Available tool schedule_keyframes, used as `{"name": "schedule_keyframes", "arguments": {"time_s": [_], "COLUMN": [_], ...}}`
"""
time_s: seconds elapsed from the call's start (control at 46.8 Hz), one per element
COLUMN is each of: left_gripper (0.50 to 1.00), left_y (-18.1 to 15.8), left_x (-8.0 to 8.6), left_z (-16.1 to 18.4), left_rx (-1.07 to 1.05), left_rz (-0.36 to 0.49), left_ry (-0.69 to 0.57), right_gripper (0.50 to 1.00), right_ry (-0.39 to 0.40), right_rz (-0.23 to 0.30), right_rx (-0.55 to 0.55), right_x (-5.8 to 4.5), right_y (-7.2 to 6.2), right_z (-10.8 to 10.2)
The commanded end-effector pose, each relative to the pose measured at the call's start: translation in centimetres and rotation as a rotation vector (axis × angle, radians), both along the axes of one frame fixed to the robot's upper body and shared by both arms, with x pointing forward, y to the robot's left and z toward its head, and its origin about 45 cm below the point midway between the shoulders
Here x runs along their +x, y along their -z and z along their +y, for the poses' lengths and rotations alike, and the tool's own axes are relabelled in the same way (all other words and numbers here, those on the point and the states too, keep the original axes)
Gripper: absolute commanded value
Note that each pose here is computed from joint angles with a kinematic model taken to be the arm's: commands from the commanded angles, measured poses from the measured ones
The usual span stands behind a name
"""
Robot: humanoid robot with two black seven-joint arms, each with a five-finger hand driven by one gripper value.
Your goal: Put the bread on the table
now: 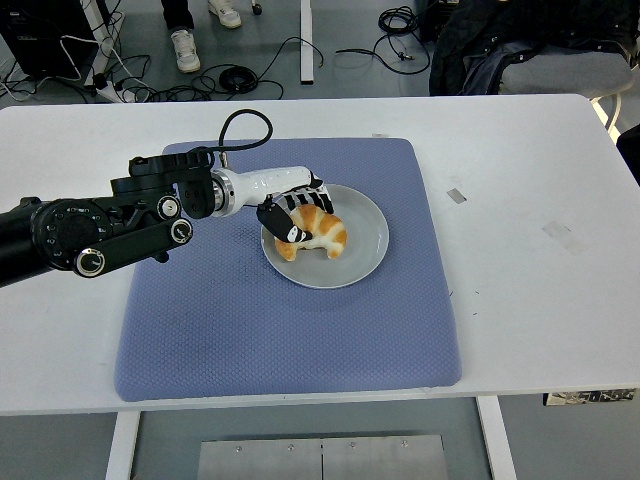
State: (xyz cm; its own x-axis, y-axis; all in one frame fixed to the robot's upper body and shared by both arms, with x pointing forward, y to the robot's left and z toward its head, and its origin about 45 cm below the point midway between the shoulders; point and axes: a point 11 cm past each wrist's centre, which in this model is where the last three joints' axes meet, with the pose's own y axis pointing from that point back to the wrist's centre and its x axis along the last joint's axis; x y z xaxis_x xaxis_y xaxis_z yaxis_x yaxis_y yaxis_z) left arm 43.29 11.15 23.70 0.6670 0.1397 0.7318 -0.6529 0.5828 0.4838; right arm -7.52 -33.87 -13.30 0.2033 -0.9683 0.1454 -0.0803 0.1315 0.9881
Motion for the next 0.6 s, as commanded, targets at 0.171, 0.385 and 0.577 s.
{"name": "schedule_keyframes", "arguments": {"time_s": [0.171, 0.385, 0.577], "left_gripper": [0.539, 0.542, 0.545], "left_y": [-1.1, -2.2, -3.6], "left_x": [0.6, 1.5, 2.4], "left_z": [0.4, 2.5, 5.5], "left_rx": [-0.045, -0.043, -0.045], "left_rz": [0.011, -0.006, -0.006], "left_ry": [-0.029, -0.072, -0.127], "right_gripper": [1.0, 1.0, 1.0], "right_ry": [-0.001, 0.001, -0.001], "right_rz": [0.0, 0.0, 0.0], "right_rx": [0.0, 0.0, 0.0], "right_x": [0.0, 0.0, 0.0], "right_y": [0.0, 0.0, 0.0], "right_z": [0.0, 0.0, 0.0]}}
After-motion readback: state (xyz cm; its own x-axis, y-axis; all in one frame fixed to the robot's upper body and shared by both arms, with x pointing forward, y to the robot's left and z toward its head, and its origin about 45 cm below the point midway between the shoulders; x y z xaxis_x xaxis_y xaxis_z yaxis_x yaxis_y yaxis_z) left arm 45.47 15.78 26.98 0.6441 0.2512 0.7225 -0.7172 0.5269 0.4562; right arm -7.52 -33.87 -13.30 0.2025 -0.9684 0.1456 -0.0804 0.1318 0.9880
